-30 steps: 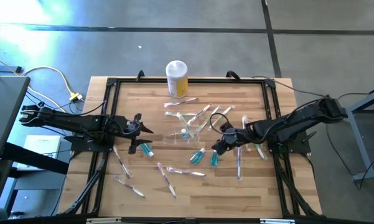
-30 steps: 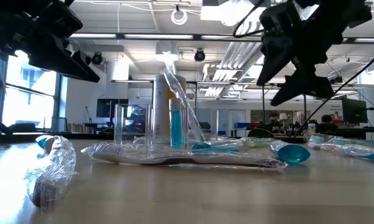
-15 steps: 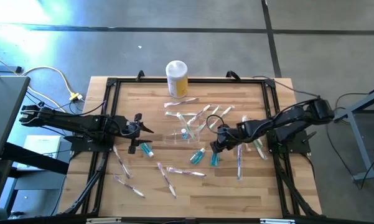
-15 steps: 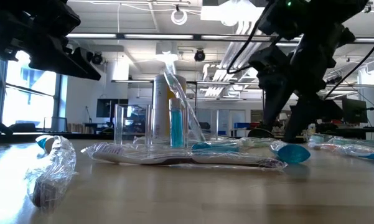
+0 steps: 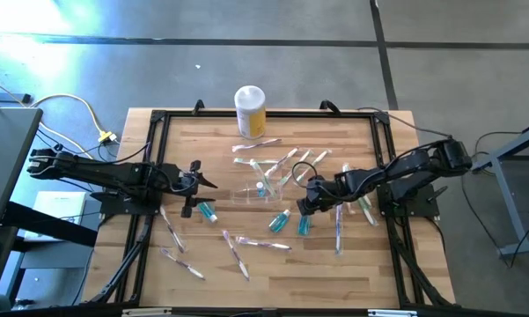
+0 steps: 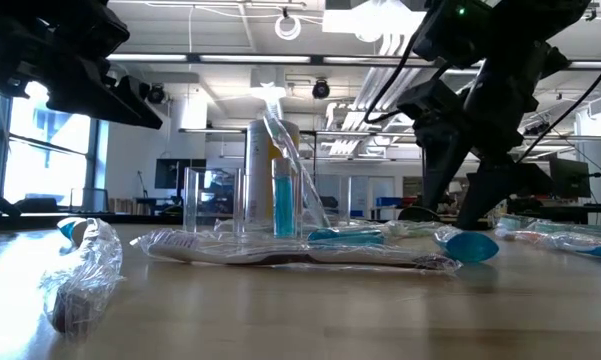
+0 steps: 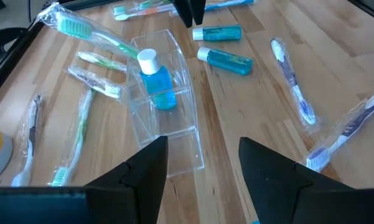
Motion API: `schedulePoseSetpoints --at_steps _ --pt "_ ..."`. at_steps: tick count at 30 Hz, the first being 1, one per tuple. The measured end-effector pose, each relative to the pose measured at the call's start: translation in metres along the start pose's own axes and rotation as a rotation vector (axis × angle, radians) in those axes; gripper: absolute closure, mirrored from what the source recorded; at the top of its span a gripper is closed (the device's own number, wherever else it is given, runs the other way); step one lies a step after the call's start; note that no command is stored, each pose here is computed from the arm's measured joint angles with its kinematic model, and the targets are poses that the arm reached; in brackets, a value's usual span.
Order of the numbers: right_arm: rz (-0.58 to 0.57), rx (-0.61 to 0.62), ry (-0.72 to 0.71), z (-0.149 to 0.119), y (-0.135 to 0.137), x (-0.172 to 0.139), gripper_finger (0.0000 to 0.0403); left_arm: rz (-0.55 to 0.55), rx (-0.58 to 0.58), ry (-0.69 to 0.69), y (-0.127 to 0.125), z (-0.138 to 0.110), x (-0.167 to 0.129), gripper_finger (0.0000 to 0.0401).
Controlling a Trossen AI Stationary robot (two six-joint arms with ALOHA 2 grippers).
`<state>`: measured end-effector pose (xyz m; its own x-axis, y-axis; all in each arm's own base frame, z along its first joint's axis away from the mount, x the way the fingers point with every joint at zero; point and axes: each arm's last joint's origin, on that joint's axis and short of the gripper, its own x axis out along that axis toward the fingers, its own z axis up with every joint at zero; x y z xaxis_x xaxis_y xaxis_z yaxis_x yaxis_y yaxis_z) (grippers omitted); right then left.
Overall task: Pick & Place toothbrushing station
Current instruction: Put the mouthwash bottle into the transparent organizer
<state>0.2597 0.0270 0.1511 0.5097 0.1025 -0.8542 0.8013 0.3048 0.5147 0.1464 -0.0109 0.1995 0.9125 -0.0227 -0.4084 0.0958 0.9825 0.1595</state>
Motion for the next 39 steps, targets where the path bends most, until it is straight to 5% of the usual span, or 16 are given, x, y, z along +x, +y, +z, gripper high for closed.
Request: schedulePoseSetpoints --at_steps 21,26,35,39 --pt "-0.111 0.03 0.01 0.002 -0.01 0.029 0.0192 -0.001 -0.027 0.009 0.0 -0.001 0.0 0.021" --pt "-0.149 0.022 0.011 0.001 -0.014 0.029 0.024 -0.001 -0.027 0.009 0.0 -0.001 0.0 0.021" --pt "-0.173 -0.025 0.019 0.0 -0.017 0.029 0.0384 -0.001 -0.026 0.009 0.0 -0.001 0.0 0.021" --pt "-0.176 -0.031 0.019 0.0 -0.018 0.029 0.0395 -0.001 -0.026 0.009 0.0 -0.001 0.0 0.021"
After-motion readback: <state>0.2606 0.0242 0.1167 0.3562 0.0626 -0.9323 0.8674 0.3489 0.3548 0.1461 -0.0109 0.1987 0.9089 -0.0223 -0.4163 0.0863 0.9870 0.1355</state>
